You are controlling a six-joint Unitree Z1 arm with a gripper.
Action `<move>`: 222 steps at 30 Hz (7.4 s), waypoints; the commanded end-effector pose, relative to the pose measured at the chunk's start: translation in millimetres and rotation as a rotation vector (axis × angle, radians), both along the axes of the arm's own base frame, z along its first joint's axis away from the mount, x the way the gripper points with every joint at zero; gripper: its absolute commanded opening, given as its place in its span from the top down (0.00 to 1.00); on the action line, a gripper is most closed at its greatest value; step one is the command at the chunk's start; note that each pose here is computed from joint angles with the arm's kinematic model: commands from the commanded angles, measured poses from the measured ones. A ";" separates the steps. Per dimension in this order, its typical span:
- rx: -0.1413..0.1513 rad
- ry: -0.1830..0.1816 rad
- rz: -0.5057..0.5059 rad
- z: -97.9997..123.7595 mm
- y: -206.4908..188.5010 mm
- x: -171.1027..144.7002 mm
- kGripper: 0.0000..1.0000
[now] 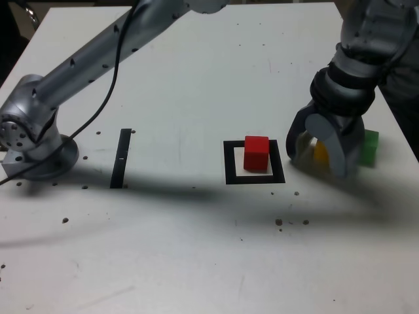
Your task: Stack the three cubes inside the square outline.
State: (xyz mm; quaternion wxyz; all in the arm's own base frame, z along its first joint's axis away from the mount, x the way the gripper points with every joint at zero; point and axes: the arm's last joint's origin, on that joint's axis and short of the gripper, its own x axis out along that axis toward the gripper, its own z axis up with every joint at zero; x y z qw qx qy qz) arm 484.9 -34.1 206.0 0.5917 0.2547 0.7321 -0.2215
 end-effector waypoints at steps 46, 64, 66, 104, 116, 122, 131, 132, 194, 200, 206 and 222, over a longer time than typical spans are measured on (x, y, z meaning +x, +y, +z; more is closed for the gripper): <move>0.052 -0.094 0.335 99.6 -5.3 -82.7 0.72; -0.003 -0.012 0.485 82.5 -7.8 -107.9 0.72; -0.006 -0.005 0.485 79.3 -8.0 -107.2 0.72; -0.052 0.045 0.477 34.4 -0.7 -101.0 0.00; -0.033 0.017 0.472 43.7 1.2 -106.0 0.00; 0.023 -0.028 0.469 58.1 5.2 -113.6 0.00; 0.113 -0.083 0.434 86.5 8.8 -108.2 0.00; 0.118 -0.086 0.429 89.0 8.9 -106.5 0.00; 0.003 -0.159 0.172 17.8 8.7 28.7 0.49; 0.012 -0.171 0.152 20.3 4.7 29.1 0.72; 0.009 -0.168 0.148 19.8 3.7 29.0 0.74; 0.004 -0.170 0.142 21.3 1.9 28.5 0.74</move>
